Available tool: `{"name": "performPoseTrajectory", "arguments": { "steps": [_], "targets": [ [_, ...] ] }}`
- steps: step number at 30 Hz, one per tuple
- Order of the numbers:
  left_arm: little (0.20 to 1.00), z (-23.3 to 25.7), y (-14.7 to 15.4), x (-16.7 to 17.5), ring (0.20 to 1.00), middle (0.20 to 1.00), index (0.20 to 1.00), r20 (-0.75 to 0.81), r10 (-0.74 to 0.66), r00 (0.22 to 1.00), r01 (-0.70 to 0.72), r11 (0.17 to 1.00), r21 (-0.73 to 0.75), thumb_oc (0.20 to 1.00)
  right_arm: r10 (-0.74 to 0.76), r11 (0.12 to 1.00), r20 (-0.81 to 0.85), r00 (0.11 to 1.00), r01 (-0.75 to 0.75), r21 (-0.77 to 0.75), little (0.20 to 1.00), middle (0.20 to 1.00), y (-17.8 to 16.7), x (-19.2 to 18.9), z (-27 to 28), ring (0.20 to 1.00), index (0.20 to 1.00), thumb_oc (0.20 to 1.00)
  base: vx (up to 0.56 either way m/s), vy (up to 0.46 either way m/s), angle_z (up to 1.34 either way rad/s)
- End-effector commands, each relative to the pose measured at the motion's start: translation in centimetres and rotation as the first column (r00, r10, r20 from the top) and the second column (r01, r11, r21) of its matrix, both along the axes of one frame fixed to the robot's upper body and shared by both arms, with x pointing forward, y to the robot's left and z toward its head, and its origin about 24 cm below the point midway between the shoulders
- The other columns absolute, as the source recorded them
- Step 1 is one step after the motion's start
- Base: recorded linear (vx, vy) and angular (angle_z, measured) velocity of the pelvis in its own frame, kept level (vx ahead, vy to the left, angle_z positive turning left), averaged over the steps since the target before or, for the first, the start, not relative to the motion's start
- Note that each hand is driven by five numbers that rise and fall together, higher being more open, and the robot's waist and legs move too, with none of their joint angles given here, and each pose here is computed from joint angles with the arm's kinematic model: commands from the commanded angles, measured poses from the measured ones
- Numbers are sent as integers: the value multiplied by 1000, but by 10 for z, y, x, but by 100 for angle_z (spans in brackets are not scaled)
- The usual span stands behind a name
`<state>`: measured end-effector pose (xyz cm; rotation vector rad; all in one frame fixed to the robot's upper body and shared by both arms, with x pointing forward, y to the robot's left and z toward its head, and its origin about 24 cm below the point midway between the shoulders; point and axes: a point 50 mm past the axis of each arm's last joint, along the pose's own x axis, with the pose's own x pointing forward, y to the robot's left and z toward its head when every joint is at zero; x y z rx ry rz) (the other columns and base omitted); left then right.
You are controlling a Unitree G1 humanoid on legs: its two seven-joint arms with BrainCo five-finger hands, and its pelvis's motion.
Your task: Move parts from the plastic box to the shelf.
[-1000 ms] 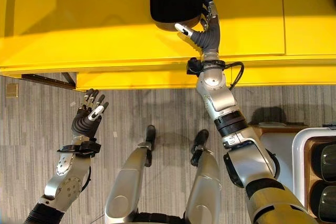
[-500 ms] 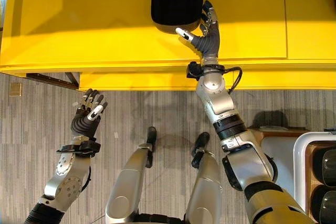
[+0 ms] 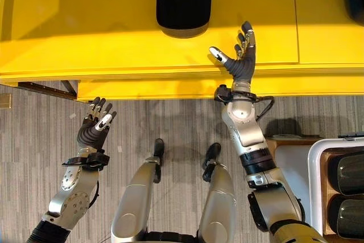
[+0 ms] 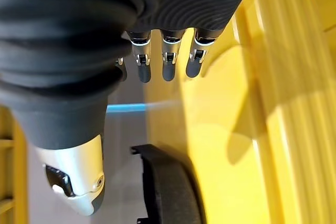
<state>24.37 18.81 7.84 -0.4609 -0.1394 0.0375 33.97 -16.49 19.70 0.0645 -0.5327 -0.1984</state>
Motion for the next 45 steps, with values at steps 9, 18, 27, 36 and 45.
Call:
{"name": "performPoseTrajectory", "arguments": {
  "steps": [9, 18, 27, 36, 45],
  "targets": [
    [1000, 5, 4, -10, 1000, 1000, 1000, 47, -3, 999, 2, 1000, 25, 1000, 261, 943, 121, 958, -280, 181, 1000, 1000, 16, -35, -10, 1000, 1000, 1000, 17, -12, -10],
    [1000, -10, 21, -22, 1000, 1000, 1000, -8, 48, 999, -48, 998, 34, 1000, 286, 940, -123, 950, -253, 228, 1000, 1000, -17, -62, -78, 1000, 1000, 1000, 41, -14, -16],
    [1000, -30, 35, -36, 1000, 1000, 1000, -81, 102, 991, -97, 993, 66, 1000, 195, 949, -299, 934, -103, 297, 1000, 1000, -60, -107, -130, 1000, 1000, 1000, 10, -40, -22],
    [1000, -45, 27, -39, 1000, 1000, 1000, -138, 91, 986, -90, 996, 10, 1000, 199, 947, -303, 932, -104, 303, 1000, 1000, -65, -111, -132, 1000, 1000, 1000, -18, -173, -26],
    [1000, -49, 15, -35, 1000, 1000, 1000, -145, 24, 989, -21, 1000, 22, 1000, 159, 951, -326, 932, -56, 304, 1000, 1000, -73, -123, -139, 1000, 1000, 1000, 19, -164, 3]
  ]
}}
